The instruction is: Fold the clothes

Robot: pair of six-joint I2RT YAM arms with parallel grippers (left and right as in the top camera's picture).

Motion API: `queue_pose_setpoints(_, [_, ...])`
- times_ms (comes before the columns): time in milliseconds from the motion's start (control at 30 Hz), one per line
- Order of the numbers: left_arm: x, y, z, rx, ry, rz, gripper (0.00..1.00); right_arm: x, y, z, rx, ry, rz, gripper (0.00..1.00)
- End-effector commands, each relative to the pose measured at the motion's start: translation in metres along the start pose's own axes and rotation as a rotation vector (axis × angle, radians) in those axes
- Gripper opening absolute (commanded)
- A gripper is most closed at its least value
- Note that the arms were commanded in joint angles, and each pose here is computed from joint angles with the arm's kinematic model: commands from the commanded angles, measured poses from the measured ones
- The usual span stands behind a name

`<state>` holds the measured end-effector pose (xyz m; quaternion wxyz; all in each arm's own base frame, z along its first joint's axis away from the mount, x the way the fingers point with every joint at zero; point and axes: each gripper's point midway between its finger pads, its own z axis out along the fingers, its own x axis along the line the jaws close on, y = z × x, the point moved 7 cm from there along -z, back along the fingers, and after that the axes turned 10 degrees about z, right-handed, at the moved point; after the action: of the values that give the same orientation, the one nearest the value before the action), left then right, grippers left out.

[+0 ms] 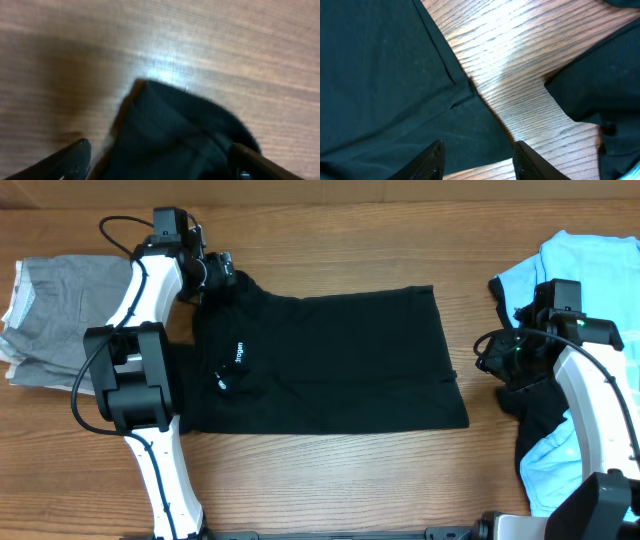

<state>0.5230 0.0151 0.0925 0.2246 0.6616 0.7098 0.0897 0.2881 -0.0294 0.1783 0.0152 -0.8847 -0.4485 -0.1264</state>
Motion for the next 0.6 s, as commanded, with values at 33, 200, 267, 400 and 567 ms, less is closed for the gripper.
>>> queue_pose_setpoints(33, [-0.001,0.005,0.005,-0.019,0.013,0.038,0.78,0.003,0.003,-0.006,-0.018,0.016,-0.01,0.47])
queue_pose_setpoints(200, [-0.005,-0.005,0.024,0.019,0.008,0.045,0.75,0.003,0.002,-0.006,-0.013,0.013,-0.009,0.47])
queue_pose_setpoints(267, [-0.003,-0.01,0.033,0.04,0.009,0.035,0.74,0.002,0.001,-0.006,-0.01,0.012,-0.009,0.47])
queue_pose_setpoints(400, [-0.003,-0.01,0.035,0.037,0.008,0.034,0.68,0.003,0.002,-0.006,-0.012,0.012,-0.009,0.47])
queue_pose_setpoints(567, [-0.007,-0.005,0.035,0.014,-0.028,0.038,0.51,0.003,0.002,-0.006,-0.014,0.013,-0.009,0.47])
